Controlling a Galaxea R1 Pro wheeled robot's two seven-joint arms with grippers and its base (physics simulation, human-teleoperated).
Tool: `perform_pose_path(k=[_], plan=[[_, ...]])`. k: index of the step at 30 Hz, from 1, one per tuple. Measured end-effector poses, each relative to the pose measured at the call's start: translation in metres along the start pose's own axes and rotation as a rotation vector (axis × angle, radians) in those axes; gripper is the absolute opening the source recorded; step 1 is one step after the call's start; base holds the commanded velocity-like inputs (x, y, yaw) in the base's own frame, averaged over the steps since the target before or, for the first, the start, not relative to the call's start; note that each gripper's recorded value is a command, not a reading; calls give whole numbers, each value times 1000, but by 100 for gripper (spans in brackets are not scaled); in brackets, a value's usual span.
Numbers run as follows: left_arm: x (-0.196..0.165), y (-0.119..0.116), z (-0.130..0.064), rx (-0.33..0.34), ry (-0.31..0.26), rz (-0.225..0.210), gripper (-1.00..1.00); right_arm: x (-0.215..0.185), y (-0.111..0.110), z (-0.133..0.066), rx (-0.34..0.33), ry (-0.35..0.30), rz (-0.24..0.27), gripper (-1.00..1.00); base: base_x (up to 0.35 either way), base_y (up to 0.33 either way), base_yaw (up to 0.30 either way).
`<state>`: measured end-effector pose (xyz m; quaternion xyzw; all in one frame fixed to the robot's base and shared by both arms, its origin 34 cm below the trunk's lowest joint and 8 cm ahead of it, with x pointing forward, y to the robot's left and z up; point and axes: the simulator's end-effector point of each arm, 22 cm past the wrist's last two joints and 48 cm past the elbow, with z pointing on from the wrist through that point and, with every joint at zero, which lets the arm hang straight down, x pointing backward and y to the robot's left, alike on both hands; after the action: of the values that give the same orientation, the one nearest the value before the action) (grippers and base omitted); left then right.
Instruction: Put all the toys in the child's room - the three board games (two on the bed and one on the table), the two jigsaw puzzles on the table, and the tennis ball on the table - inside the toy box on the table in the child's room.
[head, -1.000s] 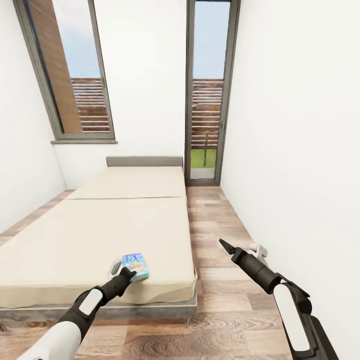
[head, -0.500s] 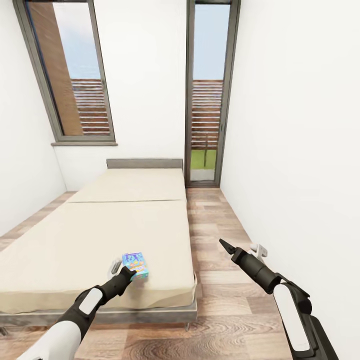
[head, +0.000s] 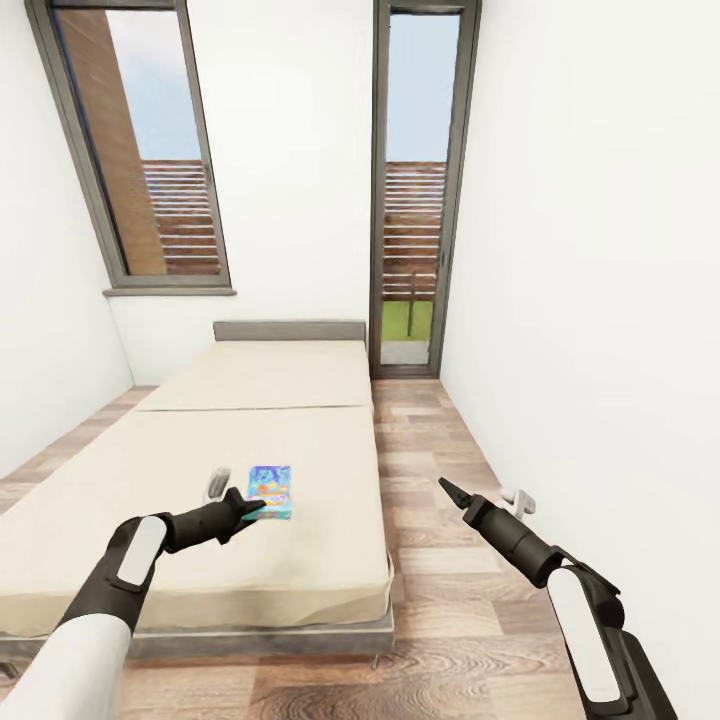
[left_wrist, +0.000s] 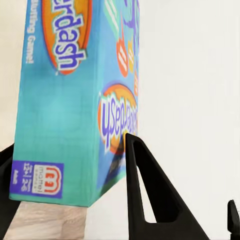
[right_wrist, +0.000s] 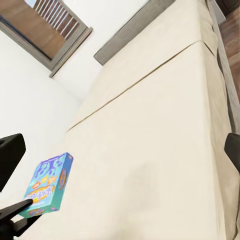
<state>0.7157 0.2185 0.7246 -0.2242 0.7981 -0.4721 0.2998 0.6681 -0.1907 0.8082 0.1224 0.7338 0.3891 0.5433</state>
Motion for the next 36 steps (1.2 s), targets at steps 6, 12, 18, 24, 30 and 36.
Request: perform_pose_path(k=[6,12,18,24,30,36], plan=[[-55,14,-65,-61,-21,61,-100,-9,7,1,5,0,0,100,0,0,0],[-89,-2,-106,11,-61,102,-100,-7,5,2,20,12,8,100,0,0,0],[-112,-47,-144,172,-81,142,-100,-13,10,2,26,19,7,100,0,0,0],[-110,-75,-157,255,-46,174,-100,-24,18,3,21,7,3,100,0,0,0],[-84,-101,-154,316,78,219,-100,-34,26,3,22,4,4,100,0,0,0],[-92,-109,-165,309,79,229,-100,-41,39,4,16,15,-7,100,-81,0,23]])
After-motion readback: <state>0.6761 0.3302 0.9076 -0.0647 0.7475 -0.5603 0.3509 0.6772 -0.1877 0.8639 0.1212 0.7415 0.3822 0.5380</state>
